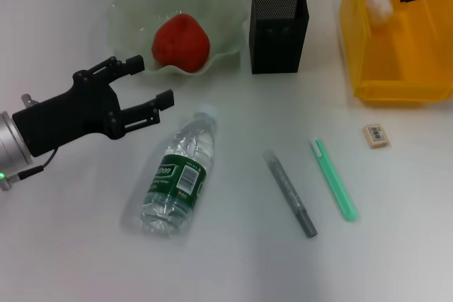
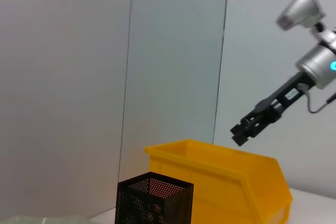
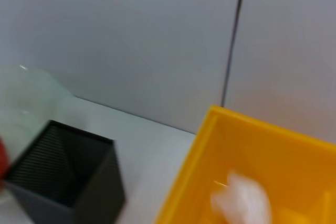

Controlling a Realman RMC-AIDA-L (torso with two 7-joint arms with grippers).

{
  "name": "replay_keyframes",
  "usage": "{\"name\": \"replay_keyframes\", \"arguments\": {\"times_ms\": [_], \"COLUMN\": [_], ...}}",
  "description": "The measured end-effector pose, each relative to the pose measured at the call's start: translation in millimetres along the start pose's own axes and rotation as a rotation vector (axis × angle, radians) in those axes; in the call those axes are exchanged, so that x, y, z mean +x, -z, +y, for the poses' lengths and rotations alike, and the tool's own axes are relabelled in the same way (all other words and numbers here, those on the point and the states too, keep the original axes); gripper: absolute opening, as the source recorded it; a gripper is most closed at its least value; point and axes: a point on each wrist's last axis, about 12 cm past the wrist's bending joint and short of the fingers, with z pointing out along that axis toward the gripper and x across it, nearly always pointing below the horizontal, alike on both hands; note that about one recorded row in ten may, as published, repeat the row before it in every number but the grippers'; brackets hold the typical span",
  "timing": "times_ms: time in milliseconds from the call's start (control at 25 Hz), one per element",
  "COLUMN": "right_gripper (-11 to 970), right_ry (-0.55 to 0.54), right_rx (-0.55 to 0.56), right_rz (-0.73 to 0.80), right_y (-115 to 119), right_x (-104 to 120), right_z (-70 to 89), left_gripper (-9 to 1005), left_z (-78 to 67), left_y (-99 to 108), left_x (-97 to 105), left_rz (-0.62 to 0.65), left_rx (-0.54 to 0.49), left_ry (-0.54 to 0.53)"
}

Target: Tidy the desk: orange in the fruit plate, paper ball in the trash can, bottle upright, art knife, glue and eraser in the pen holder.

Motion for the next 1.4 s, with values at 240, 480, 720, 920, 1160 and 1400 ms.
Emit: {"name": "replay_keyframes", "arguments": {"times_ms": [240,480,720,920,1160,1400], "right_gripper": [849,847,847,846,846,846], "right_ry": [0.104,0.249,0.285,0.260,0.248,0.253], "right_rx": [-0.253,-0.411,-0.508,-0.540,-0.548,-0.557], "right_rz": [-0.278,-0.461,-0.468,-0.486,-0.490,-0.478], "right_y": [38.3,43.4,32.6,20.9,17.1,14.8], "right_x": [56.4,155.7,209.2,235.5,238.9,238.9], "right_z": [18.4,24.8,33.0,41.8,44.0,44.8], "left_gripper": [853,854,852,851,849,847], "left_z": [5.3,-5.2,-30.9,-40.5,-33.4,-25.5], "left_y": [8.8,-0.4,-48.9,-93.4,-125.2,-136.7], "left_x": [-21.9,-57.7,-82.6,-85.5,-72.3,-62.1], "left_rz": [0.024,0.157,0.423,0.614,0.732,0.761], "left_rx": [0.017,0.037,-0.121,-0.254,-0.307,-0.315], "left_ry": [0.129,0.225,0.272,0.249,0.232,0.236]}}
